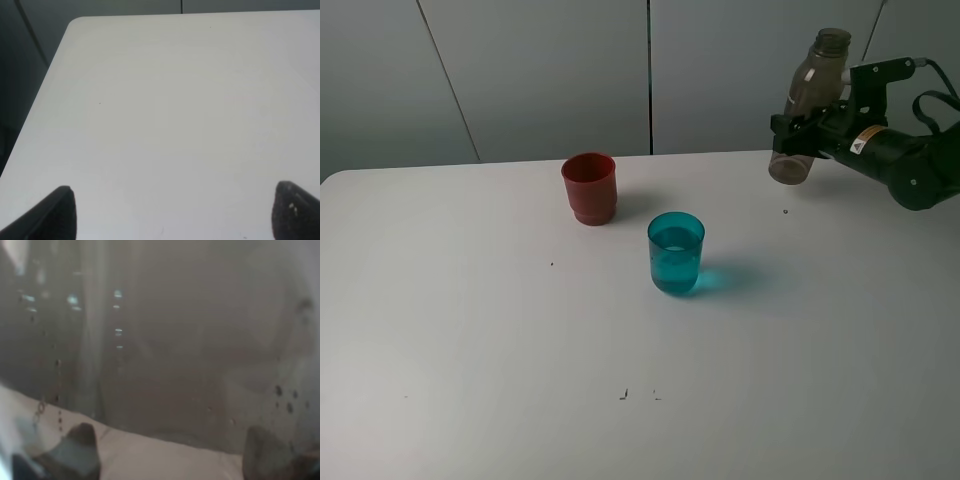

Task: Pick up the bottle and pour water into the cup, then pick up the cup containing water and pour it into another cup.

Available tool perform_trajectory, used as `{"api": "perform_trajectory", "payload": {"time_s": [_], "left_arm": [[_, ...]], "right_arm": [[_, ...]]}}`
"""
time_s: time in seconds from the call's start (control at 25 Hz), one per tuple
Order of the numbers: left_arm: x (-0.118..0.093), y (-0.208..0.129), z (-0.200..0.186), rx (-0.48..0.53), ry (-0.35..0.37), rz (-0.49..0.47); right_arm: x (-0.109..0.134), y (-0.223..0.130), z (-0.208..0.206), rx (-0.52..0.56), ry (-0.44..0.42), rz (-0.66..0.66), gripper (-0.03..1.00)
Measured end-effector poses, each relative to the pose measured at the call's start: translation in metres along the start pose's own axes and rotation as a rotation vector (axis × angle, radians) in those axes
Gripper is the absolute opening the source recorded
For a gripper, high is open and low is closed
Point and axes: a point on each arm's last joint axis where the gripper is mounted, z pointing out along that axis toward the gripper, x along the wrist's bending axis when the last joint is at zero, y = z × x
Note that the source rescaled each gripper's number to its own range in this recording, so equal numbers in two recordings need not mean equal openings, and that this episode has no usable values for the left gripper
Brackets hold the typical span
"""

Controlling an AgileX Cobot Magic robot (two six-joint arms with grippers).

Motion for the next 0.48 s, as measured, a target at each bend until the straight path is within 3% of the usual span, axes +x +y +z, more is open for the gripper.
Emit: {"api": "perform_trajectory", "payload": {"time_s": [0.48], "left_arm": [[0.0,0.0,0.0,0.0,0.0,0.0]], "right_arm": [[-0.0039,-0.0085,0.0105,0.006,-0.01,-0.002,0.02]]}}
